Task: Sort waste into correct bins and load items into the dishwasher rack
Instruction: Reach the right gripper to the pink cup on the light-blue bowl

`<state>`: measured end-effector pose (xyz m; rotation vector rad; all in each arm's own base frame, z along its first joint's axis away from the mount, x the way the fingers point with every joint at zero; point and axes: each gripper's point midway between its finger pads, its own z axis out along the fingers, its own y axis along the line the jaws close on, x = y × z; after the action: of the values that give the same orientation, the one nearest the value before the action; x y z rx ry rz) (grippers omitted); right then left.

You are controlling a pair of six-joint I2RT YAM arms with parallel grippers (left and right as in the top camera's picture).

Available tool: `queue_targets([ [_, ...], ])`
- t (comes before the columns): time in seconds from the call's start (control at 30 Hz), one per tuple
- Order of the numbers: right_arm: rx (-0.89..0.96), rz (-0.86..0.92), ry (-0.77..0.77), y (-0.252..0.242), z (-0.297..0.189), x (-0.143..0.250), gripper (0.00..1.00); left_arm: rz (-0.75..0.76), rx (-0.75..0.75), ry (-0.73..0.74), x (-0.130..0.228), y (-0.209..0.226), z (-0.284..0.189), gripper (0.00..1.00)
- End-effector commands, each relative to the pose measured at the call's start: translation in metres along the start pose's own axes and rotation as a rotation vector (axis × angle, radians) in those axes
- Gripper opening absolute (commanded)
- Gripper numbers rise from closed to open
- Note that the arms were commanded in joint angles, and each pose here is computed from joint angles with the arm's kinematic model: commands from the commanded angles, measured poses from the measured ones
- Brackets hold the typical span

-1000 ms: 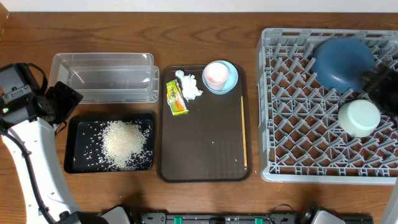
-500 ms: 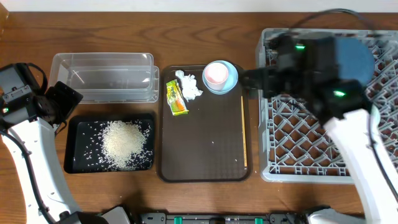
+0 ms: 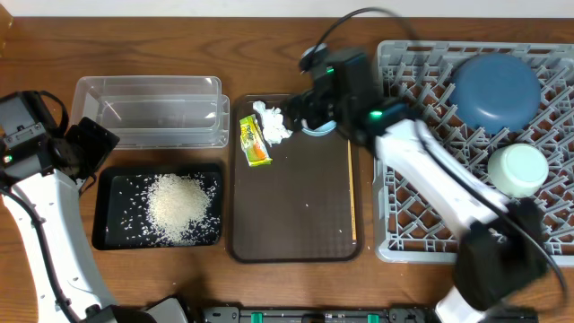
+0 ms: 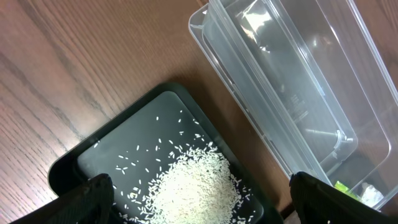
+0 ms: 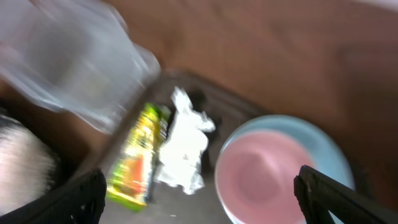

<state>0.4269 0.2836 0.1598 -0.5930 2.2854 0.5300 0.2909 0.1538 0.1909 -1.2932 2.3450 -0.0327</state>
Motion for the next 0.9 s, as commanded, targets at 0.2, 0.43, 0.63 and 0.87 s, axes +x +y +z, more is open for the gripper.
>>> queue_targets([
  [0.2,0.219,-0.117,0.11,-0.017,0.061,0.049,0.88,-0.01,-0.011,0.006,0.001,0.003,0.003,0.93],
  [0.43,0.218,-0.117,0.105,-0.016,0.062,0.048,0.48,-0.01,-0.011,0.006,0.001,0.003,0.003,0.93],
  [0.63,0.217,-0.104,0.105,-0.015,0.062,0.048,0.36,-0.01,-0.011,0.006,0.001,0.003,0.003,0.93],
  [0.87,0.212,-0.074,0.088,-0.009,0.06,0.04,0.1,-0.01,-0.011,0.006,0.001,0.003,0.003,0.93],
])
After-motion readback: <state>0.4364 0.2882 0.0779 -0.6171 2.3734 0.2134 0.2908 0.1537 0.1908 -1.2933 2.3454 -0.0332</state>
